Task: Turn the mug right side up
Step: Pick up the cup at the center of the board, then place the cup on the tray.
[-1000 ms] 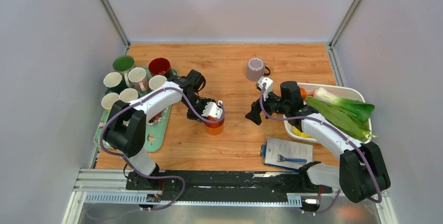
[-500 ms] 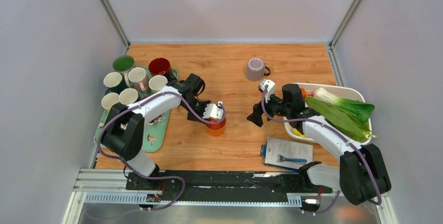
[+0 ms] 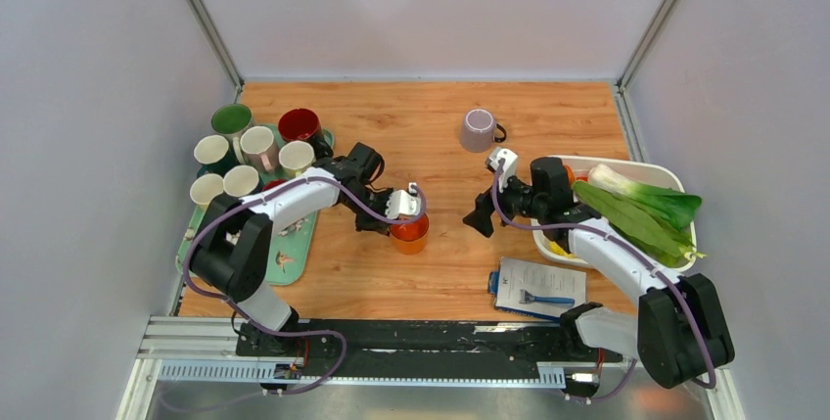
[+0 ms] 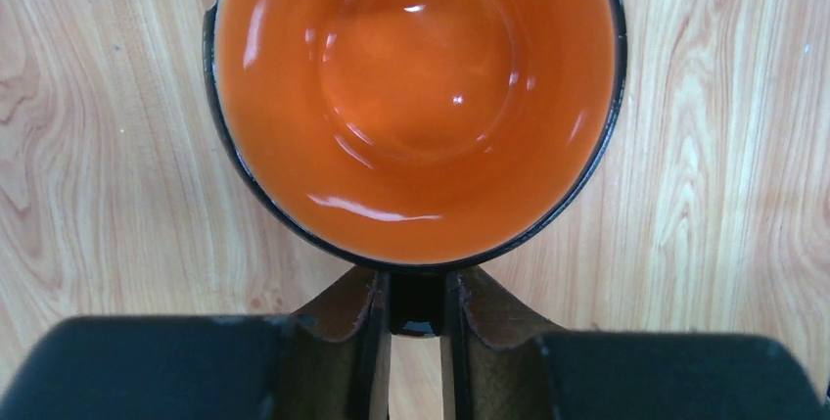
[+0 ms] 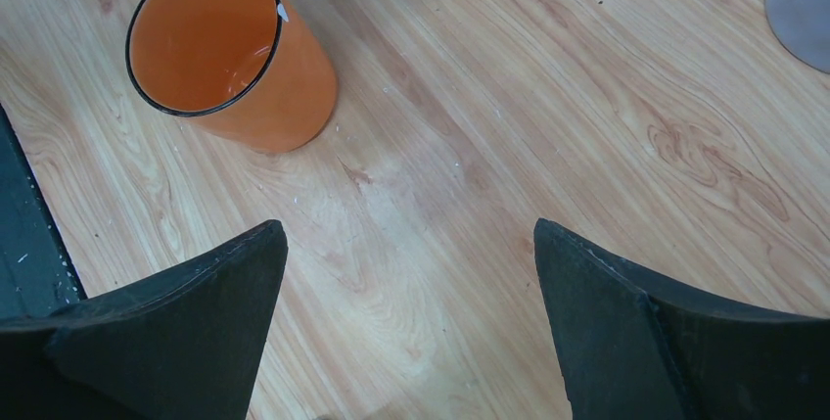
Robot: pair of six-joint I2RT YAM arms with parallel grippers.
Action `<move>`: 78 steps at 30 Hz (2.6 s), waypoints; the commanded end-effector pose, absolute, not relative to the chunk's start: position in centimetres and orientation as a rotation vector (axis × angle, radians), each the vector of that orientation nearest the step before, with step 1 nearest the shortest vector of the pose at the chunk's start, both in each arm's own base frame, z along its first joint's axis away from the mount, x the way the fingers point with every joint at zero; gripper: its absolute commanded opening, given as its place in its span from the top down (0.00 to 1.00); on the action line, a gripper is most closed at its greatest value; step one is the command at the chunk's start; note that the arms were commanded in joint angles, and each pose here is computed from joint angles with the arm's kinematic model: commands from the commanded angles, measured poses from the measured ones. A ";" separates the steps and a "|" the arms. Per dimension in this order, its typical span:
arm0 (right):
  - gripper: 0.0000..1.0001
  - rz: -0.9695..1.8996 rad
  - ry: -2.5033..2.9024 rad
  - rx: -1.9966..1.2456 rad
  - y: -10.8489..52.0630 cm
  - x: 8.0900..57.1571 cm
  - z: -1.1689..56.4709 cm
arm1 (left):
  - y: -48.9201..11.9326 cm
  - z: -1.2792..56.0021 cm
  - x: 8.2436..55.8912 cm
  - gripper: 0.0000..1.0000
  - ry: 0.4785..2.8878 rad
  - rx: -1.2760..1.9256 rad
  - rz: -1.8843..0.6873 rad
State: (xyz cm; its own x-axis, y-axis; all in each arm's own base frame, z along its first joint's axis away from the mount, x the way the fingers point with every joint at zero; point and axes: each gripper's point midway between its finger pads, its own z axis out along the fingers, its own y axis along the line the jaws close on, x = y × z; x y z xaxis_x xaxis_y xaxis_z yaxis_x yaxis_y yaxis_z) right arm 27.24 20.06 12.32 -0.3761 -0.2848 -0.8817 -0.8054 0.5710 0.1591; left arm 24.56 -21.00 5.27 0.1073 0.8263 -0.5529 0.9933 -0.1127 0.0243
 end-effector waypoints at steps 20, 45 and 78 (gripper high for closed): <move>0.00 0.771 1.867 -0.830 19.8 27.8 13.6 | -8.8 20.5 25.9 1.00 2.179 1.066 -0.030; 0.00 0.791 1.900 -0.787 21.1 31.4 15.0 | 14.5 18.0 20.5 1.00 2.481 -0.282 0.603; 0.00 0.782 1.924 -0.813 20.7 30.5 13.3 | 15.4 8.2 18.0 1.00 2.716 -0.119 0.318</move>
State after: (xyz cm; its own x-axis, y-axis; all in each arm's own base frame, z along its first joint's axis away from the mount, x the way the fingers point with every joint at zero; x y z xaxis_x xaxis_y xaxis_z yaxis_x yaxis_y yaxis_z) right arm 30.24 20.75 12.60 -0.4375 -0.2339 -0.8682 -0.7715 0.5937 0.2288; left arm 16.79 12.58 7.91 -0.9394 -0.0213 -0.3422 -0.0652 0.9909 0.1175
